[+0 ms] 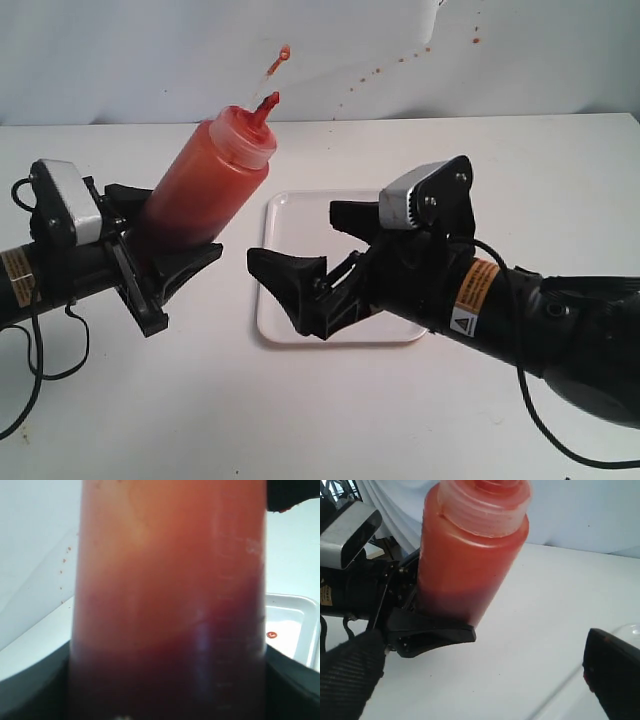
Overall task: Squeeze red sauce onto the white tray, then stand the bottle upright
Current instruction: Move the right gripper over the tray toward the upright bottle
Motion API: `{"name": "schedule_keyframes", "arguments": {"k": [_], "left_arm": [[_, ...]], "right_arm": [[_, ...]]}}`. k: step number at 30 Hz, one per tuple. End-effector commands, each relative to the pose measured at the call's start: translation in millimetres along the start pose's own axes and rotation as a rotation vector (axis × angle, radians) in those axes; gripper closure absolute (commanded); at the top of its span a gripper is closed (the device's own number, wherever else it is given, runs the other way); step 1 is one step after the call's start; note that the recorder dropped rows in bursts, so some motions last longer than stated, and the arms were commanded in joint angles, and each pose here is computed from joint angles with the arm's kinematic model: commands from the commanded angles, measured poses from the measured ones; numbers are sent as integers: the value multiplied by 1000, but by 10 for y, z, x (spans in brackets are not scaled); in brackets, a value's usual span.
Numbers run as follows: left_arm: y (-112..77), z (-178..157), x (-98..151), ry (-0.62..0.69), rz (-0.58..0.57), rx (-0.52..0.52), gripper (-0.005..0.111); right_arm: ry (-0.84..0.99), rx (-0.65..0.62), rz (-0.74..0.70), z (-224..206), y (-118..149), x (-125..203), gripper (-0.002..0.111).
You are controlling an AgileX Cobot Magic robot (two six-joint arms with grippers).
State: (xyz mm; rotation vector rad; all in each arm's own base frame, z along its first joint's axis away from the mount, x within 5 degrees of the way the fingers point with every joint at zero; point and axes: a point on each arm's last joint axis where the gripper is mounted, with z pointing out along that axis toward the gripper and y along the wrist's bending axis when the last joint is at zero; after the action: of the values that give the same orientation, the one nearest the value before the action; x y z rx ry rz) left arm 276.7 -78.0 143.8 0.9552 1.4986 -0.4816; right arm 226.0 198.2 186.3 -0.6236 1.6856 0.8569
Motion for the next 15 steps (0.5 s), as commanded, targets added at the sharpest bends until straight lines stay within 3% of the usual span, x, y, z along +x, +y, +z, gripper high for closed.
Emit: {"name": "schedule_keyframes", "arguments": {"k": [1,15], "left_arm": [[27,1,-100,-74,4,-3,107],[25,1,-100,-74,3,-1,107]], "right_arm": [[-65,-41,-37,9,40,-69,3],[-75,-22,-46,74,-21,50,3]]}}
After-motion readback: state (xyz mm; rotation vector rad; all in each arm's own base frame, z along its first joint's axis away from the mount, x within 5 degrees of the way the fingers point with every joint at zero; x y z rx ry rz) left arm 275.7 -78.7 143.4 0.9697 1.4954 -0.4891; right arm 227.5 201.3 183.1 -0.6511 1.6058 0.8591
